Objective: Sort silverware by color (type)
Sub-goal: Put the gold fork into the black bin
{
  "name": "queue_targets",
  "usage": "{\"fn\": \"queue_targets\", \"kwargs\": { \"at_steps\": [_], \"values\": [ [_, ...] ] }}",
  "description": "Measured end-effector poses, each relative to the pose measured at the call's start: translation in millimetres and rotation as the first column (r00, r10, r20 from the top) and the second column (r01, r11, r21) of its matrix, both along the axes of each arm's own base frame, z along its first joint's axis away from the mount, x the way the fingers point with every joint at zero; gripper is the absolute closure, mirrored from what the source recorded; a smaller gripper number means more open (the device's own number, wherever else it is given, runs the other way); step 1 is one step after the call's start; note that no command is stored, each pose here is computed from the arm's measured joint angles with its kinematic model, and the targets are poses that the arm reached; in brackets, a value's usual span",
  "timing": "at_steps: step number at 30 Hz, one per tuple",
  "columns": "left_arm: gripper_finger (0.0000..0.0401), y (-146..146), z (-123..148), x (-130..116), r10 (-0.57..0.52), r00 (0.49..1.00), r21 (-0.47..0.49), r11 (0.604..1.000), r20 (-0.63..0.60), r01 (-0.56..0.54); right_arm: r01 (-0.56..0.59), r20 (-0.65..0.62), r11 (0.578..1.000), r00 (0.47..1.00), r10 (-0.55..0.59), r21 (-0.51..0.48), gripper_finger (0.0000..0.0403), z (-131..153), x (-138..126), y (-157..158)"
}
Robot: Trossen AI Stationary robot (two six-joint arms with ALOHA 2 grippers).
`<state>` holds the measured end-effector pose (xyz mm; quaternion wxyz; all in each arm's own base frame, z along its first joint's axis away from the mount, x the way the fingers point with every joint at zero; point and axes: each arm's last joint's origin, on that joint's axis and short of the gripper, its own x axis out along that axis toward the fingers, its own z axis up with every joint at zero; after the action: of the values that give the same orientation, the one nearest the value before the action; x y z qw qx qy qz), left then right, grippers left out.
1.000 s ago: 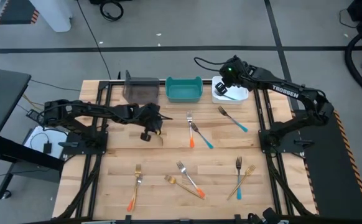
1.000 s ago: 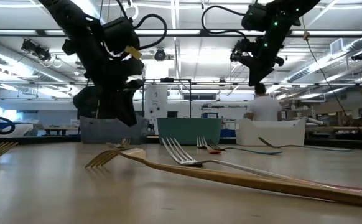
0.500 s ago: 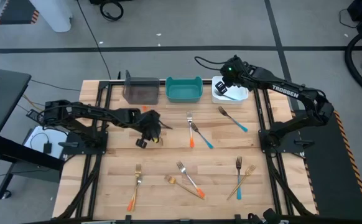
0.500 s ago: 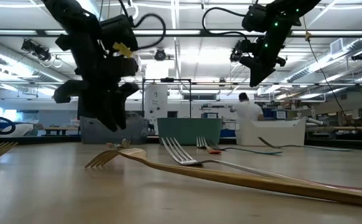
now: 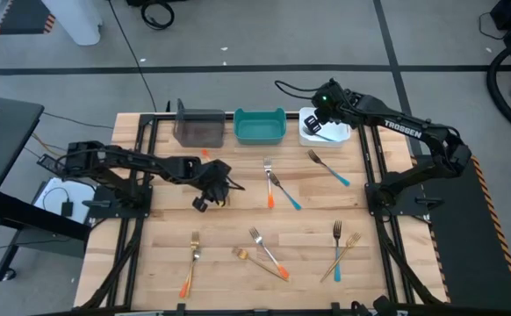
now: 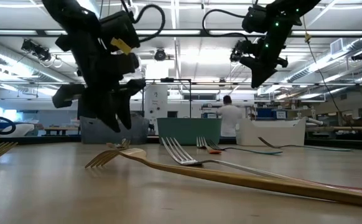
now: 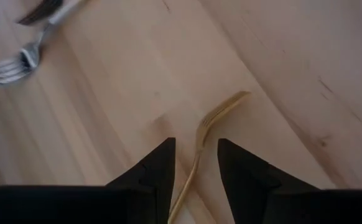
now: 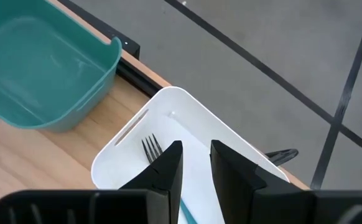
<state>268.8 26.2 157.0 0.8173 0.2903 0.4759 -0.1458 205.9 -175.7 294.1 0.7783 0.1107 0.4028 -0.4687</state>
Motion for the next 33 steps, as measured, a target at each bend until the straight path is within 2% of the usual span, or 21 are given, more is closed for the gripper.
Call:
{"fn": "queue_targets", "kwargs": {
  "at_steps": [4, 12, 14, 17, 20, 21, 27, 33],
  "values": [
    [0.0271, 0, -17, 5, -0.008, 0.998, -0.002, 1.0, -0.054, 0.008, 0.011, 0.007, 1.0, 1.0, -0.011, 0.007, 0.0312, 0, 0, 0],
    [0.0273, 6, -31, 14, 0.021, 0.999, -0.017, 1.0, -0.033, -0.022, 0.01, 0.003, 1.0, 1.0, -0.01, 0.008, 0.0312, 0, 0, 1],
    [0.0285, 9, -33, 15, 0.057, 0.998, -0.039, 0.998, -0.034, -0.058, 0.01, 0.003, 1.0, 1.0, -0.01, 0.008, 0.0312, 0, 0, 1],
    [0.0325, 10, -33, 14, 0.137, 0.99, -0.086, 0.986, -0.039, -0.14, 0.009, 0.002, 1.0, 1.0, -0.009, 0.009, 0.0312, -1, 0, 1],
    [0.0381, 10, -32, 13, 0.229, 0.972, -0.121, 0.965, -0.043, -0.233, 0.009, 0.001, 1.0, 1.0, -0.009, 0.009, 0.0312, -1, 0, 1],
    [0.0387, 10, -32, 13, 0.262, 0.964, -0.131, 0.955, -0.046, -0.266, 0.009, 0.001, 1.0, 1.0, -0.009, 0.009, 0.0312, -1, 0, 1],
    [0.0389, 11, -25, 13, 0.395, 0.917, -0.195, 0.896, -0.059, -0.399, 0.018, 0.001, 1.0, 1.0, -0.018, 0.009, 0.0312, -1, -2, -1],
    [0.0391, 13, 20, 31, 0.485, 0.874, -0.303, 0.839, 0.036, -0.453, 0.04, 0.008, 0.999, 0.999, -0.04, 0.007, 0.0312, 0, -7, -8]
  ]
}}
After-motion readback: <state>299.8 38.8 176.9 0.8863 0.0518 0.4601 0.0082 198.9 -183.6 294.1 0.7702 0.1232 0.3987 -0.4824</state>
